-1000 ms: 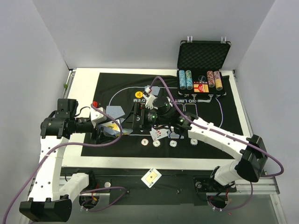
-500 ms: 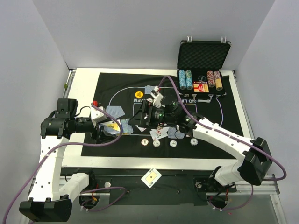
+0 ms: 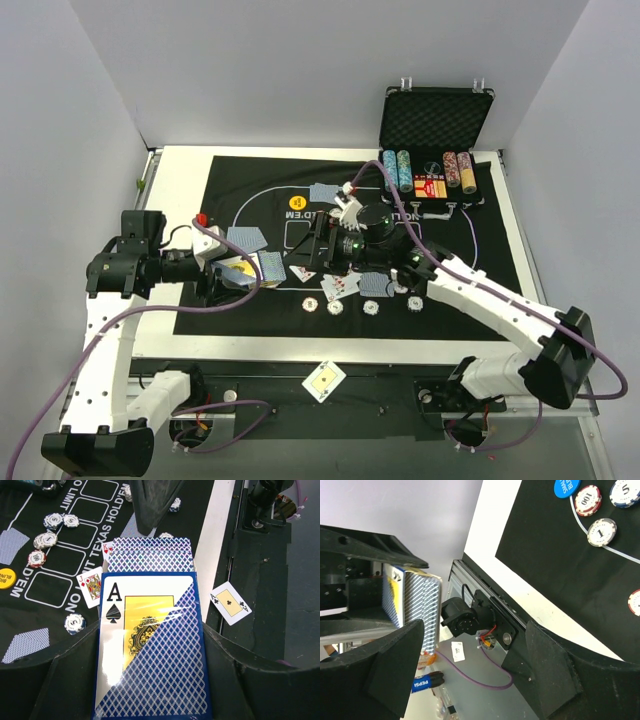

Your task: Distribute texas hold em gaming equipment

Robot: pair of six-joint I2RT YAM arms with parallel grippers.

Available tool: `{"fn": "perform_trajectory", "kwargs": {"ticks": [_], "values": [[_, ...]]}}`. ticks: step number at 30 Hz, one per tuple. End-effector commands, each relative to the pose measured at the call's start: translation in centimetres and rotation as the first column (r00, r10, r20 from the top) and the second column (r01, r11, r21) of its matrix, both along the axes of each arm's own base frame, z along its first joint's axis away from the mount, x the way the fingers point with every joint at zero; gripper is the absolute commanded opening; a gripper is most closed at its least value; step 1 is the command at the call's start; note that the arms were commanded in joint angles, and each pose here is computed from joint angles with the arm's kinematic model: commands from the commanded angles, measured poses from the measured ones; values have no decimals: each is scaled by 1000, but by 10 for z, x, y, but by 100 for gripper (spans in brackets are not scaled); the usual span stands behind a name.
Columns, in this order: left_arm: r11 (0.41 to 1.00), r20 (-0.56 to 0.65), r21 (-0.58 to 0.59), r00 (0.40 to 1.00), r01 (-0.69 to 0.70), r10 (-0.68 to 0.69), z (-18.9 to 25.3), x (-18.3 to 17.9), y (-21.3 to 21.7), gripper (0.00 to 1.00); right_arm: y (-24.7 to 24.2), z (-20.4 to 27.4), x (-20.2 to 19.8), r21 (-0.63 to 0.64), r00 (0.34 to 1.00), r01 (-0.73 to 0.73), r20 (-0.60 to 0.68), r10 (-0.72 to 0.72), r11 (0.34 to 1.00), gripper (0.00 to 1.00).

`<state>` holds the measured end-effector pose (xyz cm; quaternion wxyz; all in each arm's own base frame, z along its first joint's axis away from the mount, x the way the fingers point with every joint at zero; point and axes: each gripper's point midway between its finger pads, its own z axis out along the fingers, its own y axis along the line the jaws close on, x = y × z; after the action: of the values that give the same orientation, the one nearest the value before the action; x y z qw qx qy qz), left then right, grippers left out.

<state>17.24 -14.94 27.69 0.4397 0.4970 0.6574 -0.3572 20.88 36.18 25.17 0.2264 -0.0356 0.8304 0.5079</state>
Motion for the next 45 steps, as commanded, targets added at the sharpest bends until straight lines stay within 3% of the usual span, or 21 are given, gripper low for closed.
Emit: {"fn": "perform_trajectory", "kwargs": {"ticks": [1, 5, 9, 12, 14, 17, 22, 32, 45], "values": [[998, 72, -52, 996, 48, -44, 15, -4, -7, 6, -13, 42, -1, 59, 995, 18, 93, -23, 998, 78], [998, 60, -32, 997, 47, -44, 7, -4, -5, 6, -12, 30, 6, 15, 996, 33, 87, -35, 999, 82], [998, 59, -36, 997, 47, -45, 9, -4, -5, 6, -22, -4, 48, -87, 991, 105, 87, -98, 991, 87], [998, 67, -45, 997, 44, -41, 13, -3, -6, 6, -38, -77, 82, -308, 989, 149, 31, -147, 939, 85], [998, 68, -47, 997, 41, -38, 15, -2, -6, 6, -38, -114, 94, -431, 994, 105, 19, -108, 896, 84], [998, 74, -44, 997, 39, -36, 18, -1, -6, 6, -28, -165, 106, -521, 996, 47, -40, -79, 852, 80], [999, 67, -38, 997, 36, -33, 19, -1, -5, 6, -15, -194, 117, -544, 994, 19, -79, -74, 839, 80], [999, 61, -28, 998, 34, -32, 16, 2, -4, 6, -13, -232, 99, -557, 986, -32, -156, -67, 830, 80], [999, 67, -28, 997, 34, -32, 17, 0, -4, 6, -2, -231, 77, -523, 986, -40, -157, -51, 852, 80]]}}
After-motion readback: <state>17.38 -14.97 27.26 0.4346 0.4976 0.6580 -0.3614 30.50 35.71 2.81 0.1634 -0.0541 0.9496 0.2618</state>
